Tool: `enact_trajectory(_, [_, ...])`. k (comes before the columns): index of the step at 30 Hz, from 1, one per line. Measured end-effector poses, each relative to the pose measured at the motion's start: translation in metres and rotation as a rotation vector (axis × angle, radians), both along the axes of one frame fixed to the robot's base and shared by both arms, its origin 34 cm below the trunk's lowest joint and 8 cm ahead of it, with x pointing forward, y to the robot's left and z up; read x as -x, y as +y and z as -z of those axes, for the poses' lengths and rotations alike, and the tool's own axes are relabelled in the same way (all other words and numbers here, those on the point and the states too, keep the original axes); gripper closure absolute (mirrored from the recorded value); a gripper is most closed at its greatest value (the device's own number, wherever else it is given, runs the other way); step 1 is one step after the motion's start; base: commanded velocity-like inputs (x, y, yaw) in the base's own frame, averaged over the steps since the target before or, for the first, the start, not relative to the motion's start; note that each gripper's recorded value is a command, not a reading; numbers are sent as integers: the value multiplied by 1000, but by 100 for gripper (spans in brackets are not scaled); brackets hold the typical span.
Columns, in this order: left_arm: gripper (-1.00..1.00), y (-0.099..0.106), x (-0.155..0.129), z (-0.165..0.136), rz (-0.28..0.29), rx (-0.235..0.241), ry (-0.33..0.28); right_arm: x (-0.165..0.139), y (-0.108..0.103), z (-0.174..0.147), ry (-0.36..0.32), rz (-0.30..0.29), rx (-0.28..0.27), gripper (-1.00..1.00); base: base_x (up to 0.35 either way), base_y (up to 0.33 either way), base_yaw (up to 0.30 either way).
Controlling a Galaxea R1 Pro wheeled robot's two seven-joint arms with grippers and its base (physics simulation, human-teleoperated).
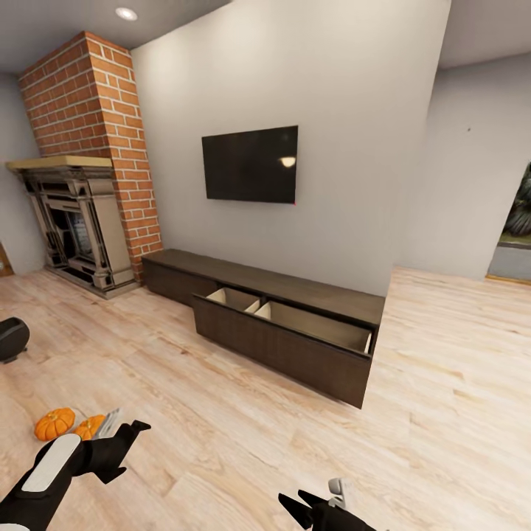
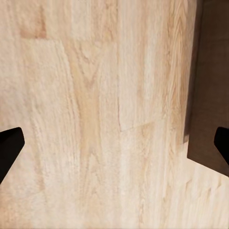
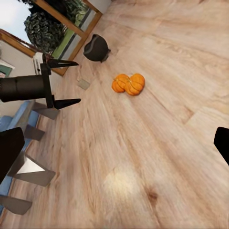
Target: Place each of the two pumpkins and all three candles from the living room inside a cabinet in the living room (use any cabinet), then make sure every cabinet is closed, and position the cauldron so it is next to a table in the living room.
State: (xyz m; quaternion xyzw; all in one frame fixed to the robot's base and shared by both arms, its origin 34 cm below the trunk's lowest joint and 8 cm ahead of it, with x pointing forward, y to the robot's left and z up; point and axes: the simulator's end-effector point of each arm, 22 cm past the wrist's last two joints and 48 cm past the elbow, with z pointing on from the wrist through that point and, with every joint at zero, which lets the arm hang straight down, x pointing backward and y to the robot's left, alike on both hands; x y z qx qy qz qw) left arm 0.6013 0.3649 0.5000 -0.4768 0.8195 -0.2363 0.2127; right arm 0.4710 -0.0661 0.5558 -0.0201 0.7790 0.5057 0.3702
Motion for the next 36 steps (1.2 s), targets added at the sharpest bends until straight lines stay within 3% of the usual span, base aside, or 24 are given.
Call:
enact_trajectory(13, [-100,0,-5,-27,0,-2,1,-5,6,-30,-42,-10,11,-100,0,0,0])
enact_trajectory(36, [-100,0,-13,-74,1,-3,4,-14,6,-77,-43,-7,15,-100,0,0,20])
